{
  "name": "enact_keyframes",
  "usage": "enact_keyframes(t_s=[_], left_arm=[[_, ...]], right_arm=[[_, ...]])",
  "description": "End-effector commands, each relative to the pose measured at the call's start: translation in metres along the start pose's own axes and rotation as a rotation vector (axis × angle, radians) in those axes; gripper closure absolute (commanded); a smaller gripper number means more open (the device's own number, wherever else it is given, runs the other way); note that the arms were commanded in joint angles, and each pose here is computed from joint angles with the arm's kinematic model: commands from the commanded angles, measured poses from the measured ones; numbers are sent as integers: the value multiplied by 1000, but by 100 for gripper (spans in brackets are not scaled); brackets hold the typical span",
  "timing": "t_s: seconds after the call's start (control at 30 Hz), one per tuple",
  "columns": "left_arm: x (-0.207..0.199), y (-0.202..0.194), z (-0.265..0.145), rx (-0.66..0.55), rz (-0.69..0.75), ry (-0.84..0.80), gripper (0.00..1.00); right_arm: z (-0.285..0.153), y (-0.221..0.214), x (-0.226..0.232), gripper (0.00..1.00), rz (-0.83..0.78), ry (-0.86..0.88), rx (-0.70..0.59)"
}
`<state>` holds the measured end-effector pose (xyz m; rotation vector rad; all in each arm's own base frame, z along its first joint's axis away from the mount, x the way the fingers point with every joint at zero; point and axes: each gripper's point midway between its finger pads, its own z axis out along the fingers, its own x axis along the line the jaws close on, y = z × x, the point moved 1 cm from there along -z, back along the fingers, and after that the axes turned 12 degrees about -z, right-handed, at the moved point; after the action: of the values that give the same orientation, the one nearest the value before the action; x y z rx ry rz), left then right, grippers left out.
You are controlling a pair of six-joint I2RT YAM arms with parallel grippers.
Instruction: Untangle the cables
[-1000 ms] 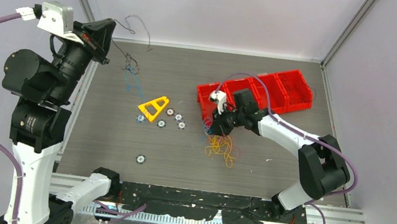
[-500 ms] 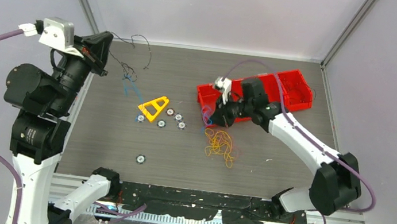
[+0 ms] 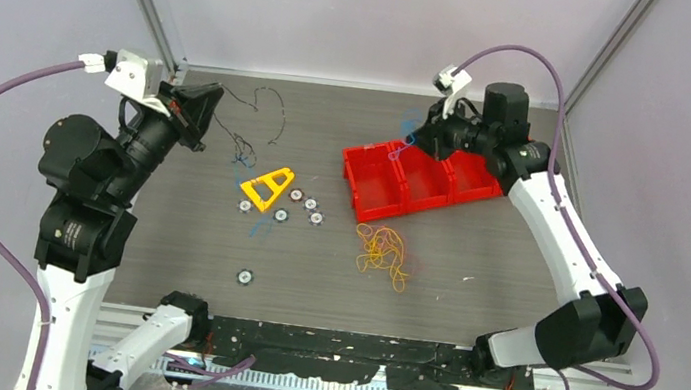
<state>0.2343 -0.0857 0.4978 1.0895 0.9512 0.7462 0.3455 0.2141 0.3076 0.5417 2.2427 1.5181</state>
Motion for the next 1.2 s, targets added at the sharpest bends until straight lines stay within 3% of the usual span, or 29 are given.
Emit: enact_keyframes(t_s=[0.0, 0.3, 0.47, 0.5, 0.53, 0.57, 0.6, 0.7, 0.77, 0.9, 1.03, 1.17], left_arm=[[-9, 1, -1, -7, -16, -52, 100], [-7, -13, 5, 24, -35, -60, 100], [-7, -18, 7, 39, -48, -67, 100], [-7, -19, 8, 42, -53, -66, 100], [-7, -20, 8, 46, -59, -66, 100], [-7, -21, 8, 49, -65, -65, 100], [-7, -22, 8, 53, -71, -66, 100], [-9, -26, 8, 65, -94, -74, 100], [-10, -27, 8, 69, -109, -77, 100], [-10, -26, 10, 63, -154, -70, 100], [-11, -22, 14, 50, -217, -55, 100], [-1, -21, 17, 58, -287, 31, 100]], right_arm=[[-23, -26, -65, 95, 44, -191, 99], [-59, -113, -157, 94, 211, -401, 268], [-49, -149, -178, 92, 260, -397, 346], [-44, -156, -182, 88, 278, -387, 360], [-41, -159, -184, 72, 289, -382, 369], [-38, -163, -189, 63, 301, -383, 384], [-38, -160, -192, 46, 303, -388, 384], [-37, -145, -186, 28, 306, -349, 343], [-38, -120, -172, 18, 290, -307, 284], [-39, -62, -119, 14, 271, -165, 118], [-23, -3, -37, 3, 220, 8, -77], [15, 43, 58, 0, 106, 218, -157]])
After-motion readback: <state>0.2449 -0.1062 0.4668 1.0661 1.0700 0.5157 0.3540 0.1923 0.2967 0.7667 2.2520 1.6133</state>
